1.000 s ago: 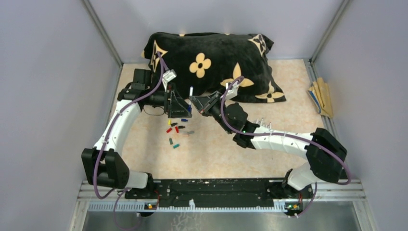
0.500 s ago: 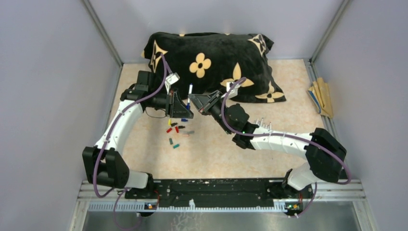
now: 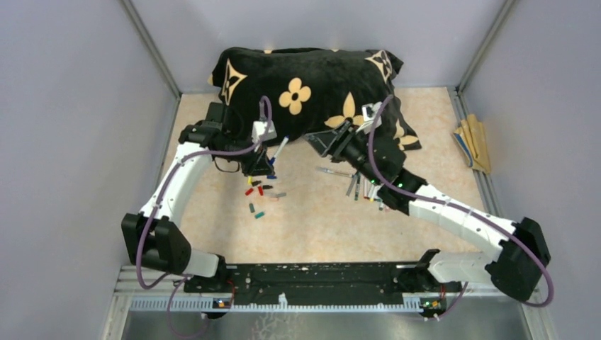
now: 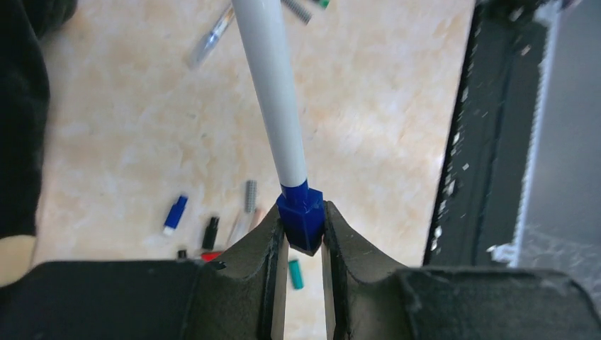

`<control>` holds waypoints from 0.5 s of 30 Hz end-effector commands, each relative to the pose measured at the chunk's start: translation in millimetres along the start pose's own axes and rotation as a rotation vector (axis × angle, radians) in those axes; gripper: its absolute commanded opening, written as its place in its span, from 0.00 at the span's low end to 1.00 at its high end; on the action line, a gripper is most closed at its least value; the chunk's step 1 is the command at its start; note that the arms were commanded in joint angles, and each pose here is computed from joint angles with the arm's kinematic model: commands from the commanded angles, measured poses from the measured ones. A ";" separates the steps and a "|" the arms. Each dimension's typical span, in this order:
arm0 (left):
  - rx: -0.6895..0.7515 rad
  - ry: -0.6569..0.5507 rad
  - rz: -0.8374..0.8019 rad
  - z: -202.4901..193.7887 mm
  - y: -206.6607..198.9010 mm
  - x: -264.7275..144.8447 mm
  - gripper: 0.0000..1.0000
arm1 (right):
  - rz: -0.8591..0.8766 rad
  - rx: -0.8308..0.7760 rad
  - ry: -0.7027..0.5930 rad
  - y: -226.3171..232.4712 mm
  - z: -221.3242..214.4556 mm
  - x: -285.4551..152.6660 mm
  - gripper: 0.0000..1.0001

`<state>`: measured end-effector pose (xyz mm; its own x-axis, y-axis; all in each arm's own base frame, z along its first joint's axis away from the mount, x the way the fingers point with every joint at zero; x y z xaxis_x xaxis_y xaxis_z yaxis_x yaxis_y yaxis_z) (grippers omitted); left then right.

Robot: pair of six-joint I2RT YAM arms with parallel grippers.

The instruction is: Open the pen caps

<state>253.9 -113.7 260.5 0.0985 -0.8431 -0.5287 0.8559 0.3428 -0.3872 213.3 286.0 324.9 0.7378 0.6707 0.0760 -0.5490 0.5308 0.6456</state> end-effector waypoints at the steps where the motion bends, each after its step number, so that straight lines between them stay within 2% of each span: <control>1: 0.251 0.184 0.144 -19.8 6.4 -3.4 0.06 | 0.070 -0.049 0.214 -11.2 15.4 -13.7 0.51; 6: 0.492 0.284 0.176 -26.9 -4.6 -3.5 0.06 | 0.192 -0.063 0.527 -14.6 7.8 -1.9 0.52; 8: 0.591 0.306 0.180 -28.5 -11.9 -5.9 0.06 | 0.258 -0.070 0.613 -11.9 3.9 2.3 0.53; 15: 0.823 0.402 0.157 -39.0 -30.5 -7.5 0.09 | 0.373 -0.043 0.763 -20.4 -19.9 10.5 0.54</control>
<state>214.4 -105.4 251.6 0.1927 -0.6150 -0.7646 0.9782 0.0584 0.1995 233.9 290.3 293.6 0.2221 0.9315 -0.2882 -0.6873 0.3592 0.6313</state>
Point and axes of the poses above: each gripper's point midway between its finger pads, its own x axis out along the fingers, its own y axis along the line the jaws close on, z = x × y, the point moved 8 cm from there along -x, back along the fingers, and after that the axes turned 11 degrees about -x, right-handed, at the moved point
